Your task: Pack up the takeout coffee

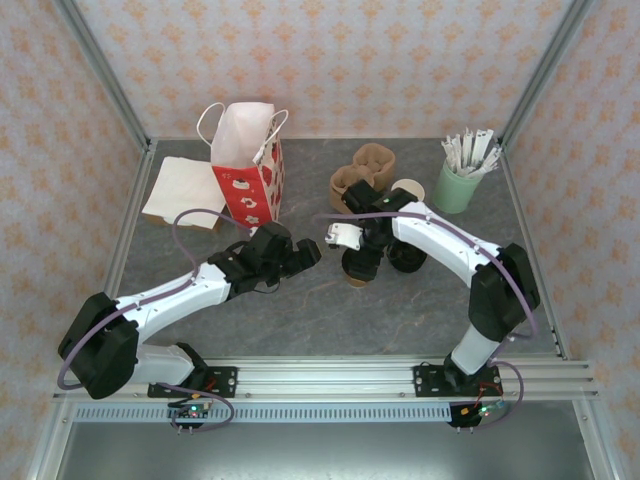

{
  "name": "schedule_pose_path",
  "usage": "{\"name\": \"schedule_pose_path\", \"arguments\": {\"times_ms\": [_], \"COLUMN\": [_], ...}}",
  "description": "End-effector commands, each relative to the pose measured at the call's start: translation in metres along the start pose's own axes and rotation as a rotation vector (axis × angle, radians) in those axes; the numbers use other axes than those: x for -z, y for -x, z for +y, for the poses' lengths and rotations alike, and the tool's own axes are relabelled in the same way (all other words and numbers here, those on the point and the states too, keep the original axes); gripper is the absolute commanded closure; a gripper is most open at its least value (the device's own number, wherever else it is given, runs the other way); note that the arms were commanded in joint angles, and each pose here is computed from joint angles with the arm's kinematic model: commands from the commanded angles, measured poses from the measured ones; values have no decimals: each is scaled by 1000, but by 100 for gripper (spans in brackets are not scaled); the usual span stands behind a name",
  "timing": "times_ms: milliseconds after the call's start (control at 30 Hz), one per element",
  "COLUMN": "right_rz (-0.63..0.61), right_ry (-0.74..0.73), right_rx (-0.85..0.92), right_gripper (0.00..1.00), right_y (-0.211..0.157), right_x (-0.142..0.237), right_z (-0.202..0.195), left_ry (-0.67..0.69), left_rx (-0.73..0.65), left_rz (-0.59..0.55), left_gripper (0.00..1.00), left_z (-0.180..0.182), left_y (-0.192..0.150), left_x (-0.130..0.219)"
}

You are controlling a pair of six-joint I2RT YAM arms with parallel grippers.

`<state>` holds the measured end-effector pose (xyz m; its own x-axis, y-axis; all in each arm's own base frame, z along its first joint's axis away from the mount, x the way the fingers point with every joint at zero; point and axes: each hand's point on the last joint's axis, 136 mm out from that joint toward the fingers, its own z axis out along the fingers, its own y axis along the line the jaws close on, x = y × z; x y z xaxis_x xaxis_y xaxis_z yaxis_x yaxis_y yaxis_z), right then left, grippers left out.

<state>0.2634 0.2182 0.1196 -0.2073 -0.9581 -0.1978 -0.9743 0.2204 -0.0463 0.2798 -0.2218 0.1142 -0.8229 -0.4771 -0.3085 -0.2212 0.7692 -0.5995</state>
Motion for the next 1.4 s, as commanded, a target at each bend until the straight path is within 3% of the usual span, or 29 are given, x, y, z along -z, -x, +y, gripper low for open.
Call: {"name": "schedule_pose_path", "arguments": {"times_ms": [0,567,933,1233,1367], "right_rz": [22,6,-135,-417,-507], "right_ry": [-6,-25,-67,-124,-123], "right_rx": [4,-5,-88,-467,-792], "right_gripper": [19,12,7,4,0], "right_y": [0,-1,2,-4,-18], "right_x": [4,17,61,114,119], "right_z": [-1,-2,-3,-3,-18], "left_ry": [-7,-10,-104,-235,-270], "left_rx": [-14,-16,-14,0,-18], "left_rz": [-8,-12,15,98,141], "left_gripper": [4,4,4,12,11], "left_z": [-3,-3,-23,-58,-72], "left_y": [3,3,1,-6,-9], "left_x": [1,3,2,-8,-14]}}
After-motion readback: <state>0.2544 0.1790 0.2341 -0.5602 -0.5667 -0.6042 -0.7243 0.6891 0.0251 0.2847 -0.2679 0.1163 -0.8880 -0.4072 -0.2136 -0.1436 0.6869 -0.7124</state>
